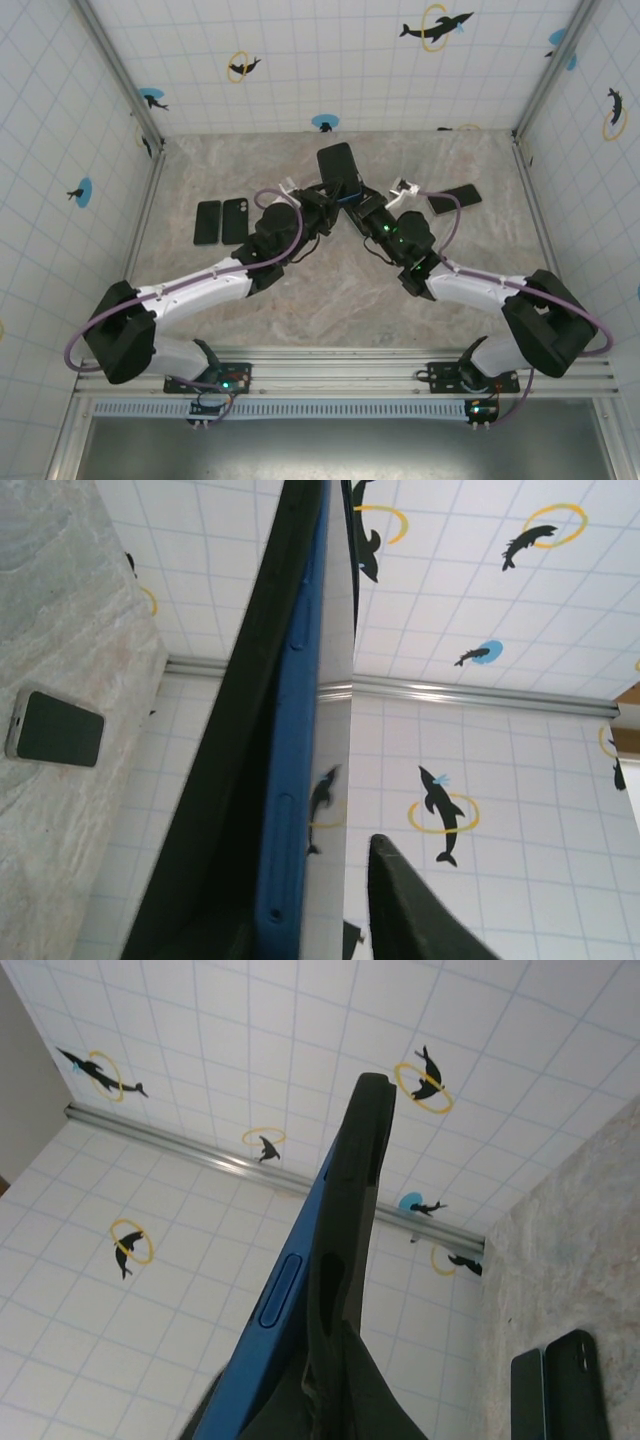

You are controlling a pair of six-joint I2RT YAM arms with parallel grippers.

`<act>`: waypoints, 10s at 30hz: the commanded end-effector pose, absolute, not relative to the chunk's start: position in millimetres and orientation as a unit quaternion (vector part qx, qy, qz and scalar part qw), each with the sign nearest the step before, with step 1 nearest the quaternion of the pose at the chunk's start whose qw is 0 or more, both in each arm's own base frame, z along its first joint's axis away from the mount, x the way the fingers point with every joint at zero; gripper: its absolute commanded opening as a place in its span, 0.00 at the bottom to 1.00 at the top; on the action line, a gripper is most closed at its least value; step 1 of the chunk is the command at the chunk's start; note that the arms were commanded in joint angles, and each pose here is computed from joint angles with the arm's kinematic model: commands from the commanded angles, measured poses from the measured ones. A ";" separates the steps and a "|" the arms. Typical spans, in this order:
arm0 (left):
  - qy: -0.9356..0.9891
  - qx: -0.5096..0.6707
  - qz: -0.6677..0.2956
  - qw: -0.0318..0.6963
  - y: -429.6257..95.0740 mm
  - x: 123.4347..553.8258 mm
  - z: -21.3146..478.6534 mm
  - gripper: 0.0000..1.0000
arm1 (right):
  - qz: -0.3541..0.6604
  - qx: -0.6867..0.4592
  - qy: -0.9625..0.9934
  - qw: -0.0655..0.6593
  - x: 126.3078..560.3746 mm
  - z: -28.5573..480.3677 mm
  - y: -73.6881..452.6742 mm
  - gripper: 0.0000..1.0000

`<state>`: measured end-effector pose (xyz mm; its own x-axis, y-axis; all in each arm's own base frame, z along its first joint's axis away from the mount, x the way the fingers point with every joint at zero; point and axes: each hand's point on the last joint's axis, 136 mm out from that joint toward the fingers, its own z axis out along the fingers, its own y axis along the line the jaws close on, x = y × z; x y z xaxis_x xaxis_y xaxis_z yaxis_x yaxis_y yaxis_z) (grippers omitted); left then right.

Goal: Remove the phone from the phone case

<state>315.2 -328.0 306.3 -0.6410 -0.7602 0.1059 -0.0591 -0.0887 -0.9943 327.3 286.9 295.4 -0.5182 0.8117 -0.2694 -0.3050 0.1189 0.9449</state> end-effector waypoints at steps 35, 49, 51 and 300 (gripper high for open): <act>0.589 -0.244 -0.730 0.245 -347.8 318.4 397.1 0.00 | 0.539 0.174 0.629 0.532 339.3 257.1 287.2 0.00; 0.634 -0.234 -0.687 0.267 -314.8 326.1 384.7 0.00 | 0.432 0.197 0.673 0.567 357.7 222.1 246.6 0.00; 0.676 -0.220 -0.646 0.278 -296.0 330.1 367.5 0.00 | 0.431 0.206 0.676 0.562 358.9 218.1 236.2 0.00; 0.882 -0.134 -0.395 0.220 -147.3 368.2 168.0 0.96 | 0.080 -0.156 0.907 0.382 374.9 106.4 332.3 0.82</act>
<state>365.5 -138.2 157.0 -0.8658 -0.4272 -0.2605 -0.1025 0.6610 -0.7434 379.9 354.8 101.7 -0.6466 -0.1469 -0.7485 -0.2671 0.9628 0.0418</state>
